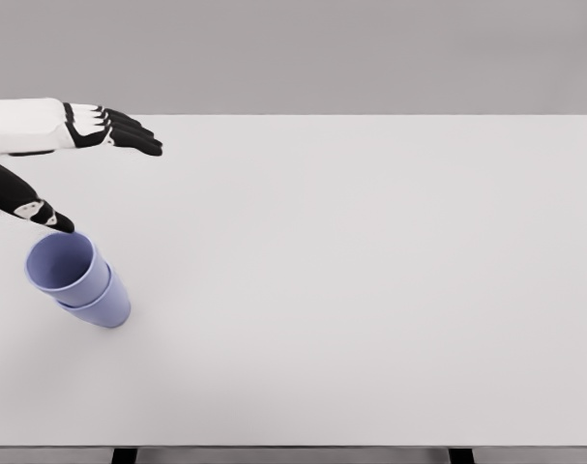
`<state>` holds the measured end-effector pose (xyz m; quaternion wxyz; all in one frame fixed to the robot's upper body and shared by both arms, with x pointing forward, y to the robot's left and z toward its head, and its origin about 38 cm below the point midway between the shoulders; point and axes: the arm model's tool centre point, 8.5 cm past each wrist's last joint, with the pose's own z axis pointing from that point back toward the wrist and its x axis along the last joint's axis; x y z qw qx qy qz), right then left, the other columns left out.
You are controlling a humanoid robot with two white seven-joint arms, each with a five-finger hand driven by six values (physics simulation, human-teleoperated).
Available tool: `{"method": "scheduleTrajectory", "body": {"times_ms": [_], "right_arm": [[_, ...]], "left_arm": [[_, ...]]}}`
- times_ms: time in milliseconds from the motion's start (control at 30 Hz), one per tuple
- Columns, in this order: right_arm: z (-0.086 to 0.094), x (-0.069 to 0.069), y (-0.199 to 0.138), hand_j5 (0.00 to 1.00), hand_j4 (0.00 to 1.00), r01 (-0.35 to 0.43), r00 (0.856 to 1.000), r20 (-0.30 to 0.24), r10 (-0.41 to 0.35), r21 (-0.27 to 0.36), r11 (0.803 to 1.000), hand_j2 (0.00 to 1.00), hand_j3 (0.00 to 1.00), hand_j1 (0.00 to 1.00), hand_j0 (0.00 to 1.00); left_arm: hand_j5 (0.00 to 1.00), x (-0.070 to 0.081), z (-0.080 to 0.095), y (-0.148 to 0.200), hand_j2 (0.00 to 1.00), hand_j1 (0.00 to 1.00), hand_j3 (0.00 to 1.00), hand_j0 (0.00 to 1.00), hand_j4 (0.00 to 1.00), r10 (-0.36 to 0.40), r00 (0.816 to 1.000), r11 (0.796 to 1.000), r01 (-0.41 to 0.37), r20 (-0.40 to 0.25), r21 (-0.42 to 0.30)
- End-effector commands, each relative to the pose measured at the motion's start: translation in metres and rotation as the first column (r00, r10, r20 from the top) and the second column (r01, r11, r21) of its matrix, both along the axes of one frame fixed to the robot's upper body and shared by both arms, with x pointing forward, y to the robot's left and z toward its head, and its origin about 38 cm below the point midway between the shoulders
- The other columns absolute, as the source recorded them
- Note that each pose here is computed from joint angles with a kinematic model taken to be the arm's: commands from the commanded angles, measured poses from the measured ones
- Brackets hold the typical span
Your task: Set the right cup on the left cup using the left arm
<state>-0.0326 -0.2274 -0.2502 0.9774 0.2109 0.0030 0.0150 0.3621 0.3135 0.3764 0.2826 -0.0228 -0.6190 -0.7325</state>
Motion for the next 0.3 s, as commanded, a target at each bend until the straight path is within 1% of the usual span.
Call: {"method": "scheduleTrajectory", "body": {"times_ms": [0,67,133,267], "right_arm": [[0.000,0.000,0.000,1.00,1.00,-0.001,1.000,0.000,0.001,0.000,1.000,1.00,1.00,1.00,1.00],[0.000,-0.001,0.000,1.00,1.00,-0.001,1.000,-0.001,0.001,0.000,1.000,1.00,1.00,1.00,1.00],[0.000,-0.001,0.000,1.00,1.00,-0.001,1.000,-0.001,0.001,0.000,1.000,1.00,1.00,1.00,1.00],[0.000,0.000,0.000,1.00,1.00,-0.001,1.000,0.000,0.001,0.001,1.000,1.00,1.00,1.00,1.00]], "left_arm": [[1.00,0.008,0.000,-0.036,1.00,1.00,1.00,1.00,1.00,-0.097,0.995,0.993,0.095,-0.022,-0.069],[1.00,0.011,-0.003,-0.065,1.00,1.00,1.00,1.00,1.00,-0.174,0.984,0.980,0.170,-0.031,-0.099],[1.00,0.013,0.000,-0.082,1.00,1.00,1.00,1.00,1.00,-0.221,0.975,0.968,0.216,-0.030,-0.126],[1.00,0.013,-0.001,-0.103,1.00,1.00,1.00,1.00,1.00,-0.275,0.961,0.951,0.266,-0.038,-0.158]]}}
